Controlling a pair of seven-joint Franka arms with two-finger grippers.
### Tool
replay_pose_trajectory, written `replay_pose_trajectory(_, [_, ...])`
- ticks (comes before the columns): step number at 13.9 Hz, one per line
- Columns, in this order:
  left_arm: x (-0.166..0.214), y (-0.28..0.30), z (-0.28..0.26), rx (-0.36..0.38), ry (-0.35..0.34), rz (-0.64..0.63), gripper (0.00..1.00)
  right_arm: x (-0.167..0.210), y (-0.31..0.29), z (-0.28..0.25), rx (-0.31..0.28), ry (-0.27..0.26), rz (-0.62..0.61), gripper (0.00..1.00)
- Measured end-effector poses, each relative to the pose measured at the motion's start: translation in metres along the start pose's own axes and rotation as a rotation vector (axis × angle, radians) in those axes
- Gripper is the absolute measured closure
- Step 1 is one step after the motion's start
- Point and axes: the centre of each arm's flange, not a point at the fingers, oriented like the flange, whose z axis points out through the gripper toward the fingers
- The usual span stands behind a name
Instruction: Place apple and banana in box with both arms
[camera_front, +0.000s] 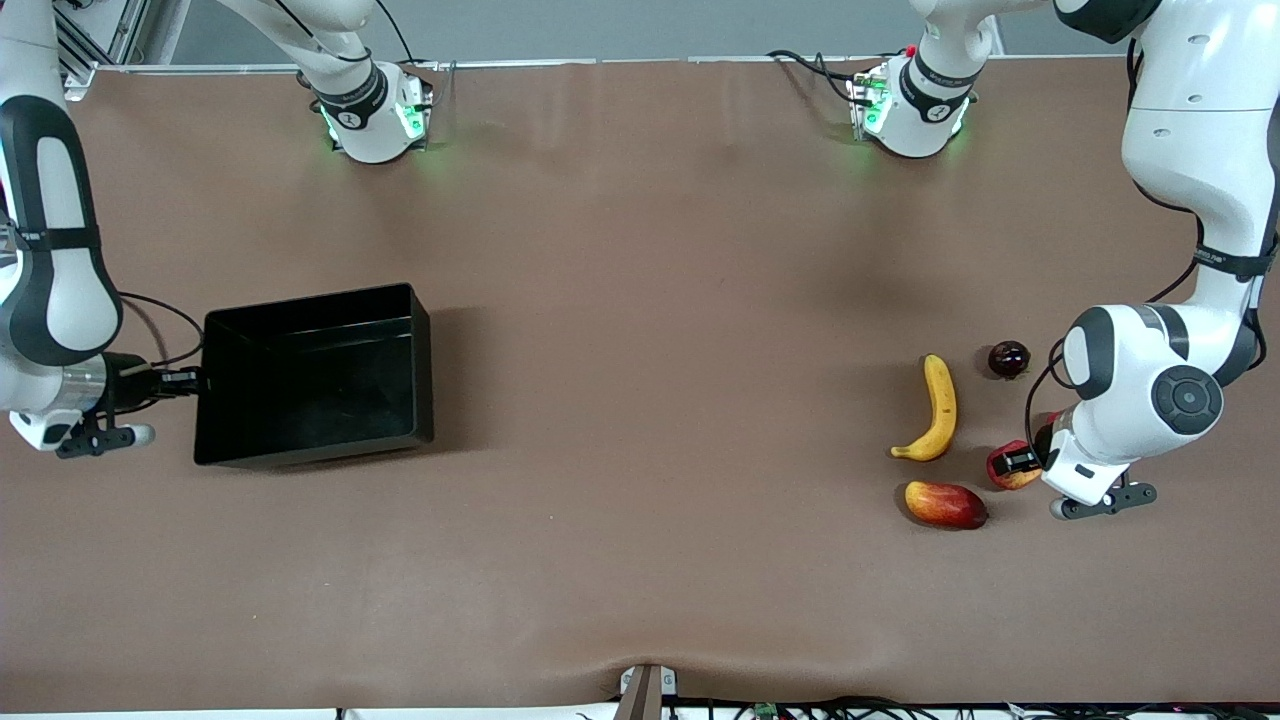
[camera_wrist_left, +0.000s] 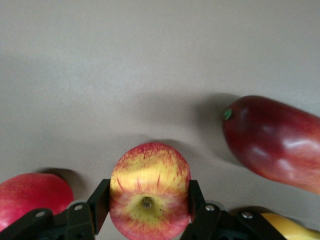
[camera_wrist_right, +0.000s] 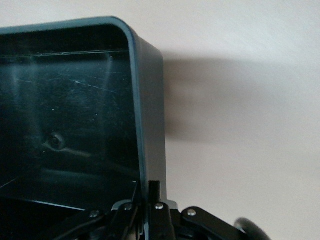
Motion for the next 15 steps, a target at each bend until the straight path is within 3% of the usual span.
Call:
replay_pose_trajectory(3, [0.003, 0.007, -0.019, 0.006, -0.005, 0.010, 0.34, 0.028, -0.080, 0.012, 0.022, -0.007, 0.059, 0.94])
replay_pose_trajectory(7, [0.003, 0.003, -0.058, 0.023, -0.018, 0.005, 0.34, 0.054, -0.209, 0.027, -0.017, -0.019, 0.128, 0.94])
replay_pose_trajectory(11, [-0.005, 0.004, -0.113, 0.037, -0.025, 0.007, 0.34, 0.060, -0.342, 0.043, -0.029, 0.035, 0.180, 0.94])
replay_pose_trajectory(15, [-0.014, 0.010, -0.159, 0.042, -0.015, 0.016, 0.34, 0.059, -0.419, 0.093, -0.038, 0.069, 0.221, 0.94])
